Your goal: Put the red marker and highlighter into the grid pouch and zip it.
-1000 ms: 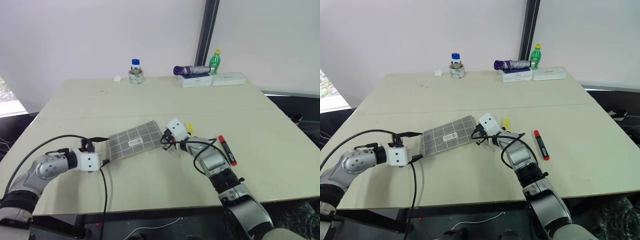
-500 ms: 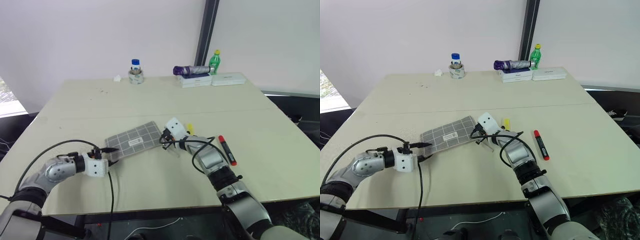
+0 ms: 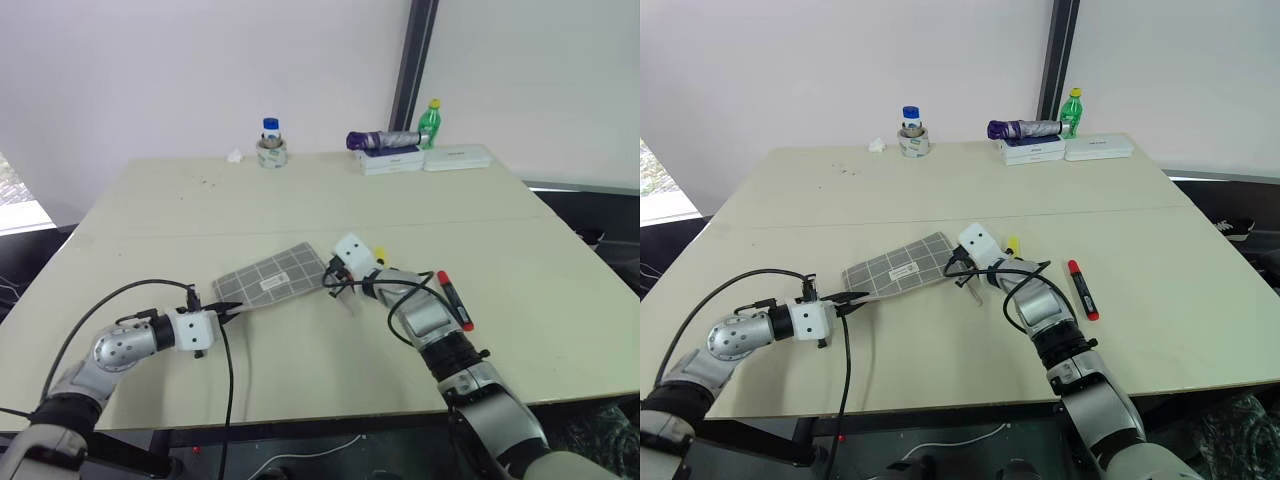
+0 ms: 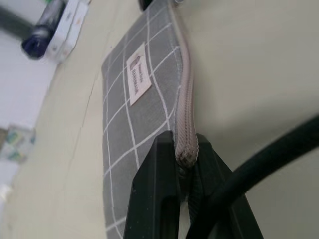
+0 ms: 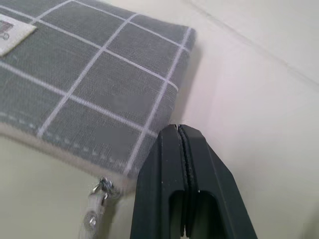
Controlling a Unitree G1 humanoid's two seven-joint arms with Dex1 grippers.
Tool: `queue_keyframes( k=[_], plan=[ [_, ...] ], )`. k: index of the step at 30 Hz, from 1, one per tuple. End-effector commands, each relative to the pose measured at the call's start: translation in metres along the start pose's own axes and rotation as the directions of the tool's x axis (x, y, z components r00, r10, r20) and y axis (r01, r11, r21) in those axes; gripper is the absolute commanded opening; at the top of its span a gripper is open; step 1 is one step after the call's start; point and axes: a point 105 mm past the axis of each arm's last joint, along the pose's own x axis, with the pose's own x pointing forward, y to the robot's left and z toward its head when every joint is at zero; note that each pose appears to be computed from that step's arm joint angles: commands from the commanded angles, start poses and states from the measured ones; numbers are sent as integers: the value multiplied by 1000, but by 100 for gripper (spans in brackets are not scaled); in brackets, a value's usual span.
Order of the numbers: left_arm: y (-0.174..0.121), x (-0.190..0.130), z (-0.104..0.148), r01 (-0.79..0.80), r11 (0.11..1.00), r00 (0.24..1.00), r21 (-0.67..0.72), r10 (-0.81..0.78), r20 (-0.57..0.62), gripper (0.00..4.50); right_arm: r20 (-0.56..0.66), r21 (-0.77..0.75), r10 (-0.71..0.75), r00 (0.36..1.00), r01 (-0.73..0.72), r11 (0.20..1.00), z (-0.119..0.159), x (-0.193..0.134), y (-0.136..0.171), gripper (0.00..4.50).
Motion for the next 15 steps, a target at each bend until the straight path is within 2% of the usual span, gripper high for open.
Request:
queue_keyframes(
  k=[1,2,5,7,10,15],
  plan=[
    [28,-3,27,-124,986,990,-111,130,51,6,118,-46,-33,992,39,998,35,-19,-17,0],
    [31,-4,32,-143,980,987,-140,152,51,6,129,-32,-23,991,27,999,38,-25,-20,0],
    [37,-4,45,-214,948,972,-234,230,44,0,153,6,34,988,-35,999,42,-49,-23,87],
    [38,-3,51,-233,934,967,-269,253,39,0,159,14,50,986,-53,998,44,-59,-23,180],
    [37,0,59,-252,918,960,-305,276,38,0,164,38,57,985,-64,997,45,-71,-25,343],
    [35,7,64,-261,907,958,-331,286,29,0,146,116,67,987,-84,990,40,-74,-20,343]
  ],
)
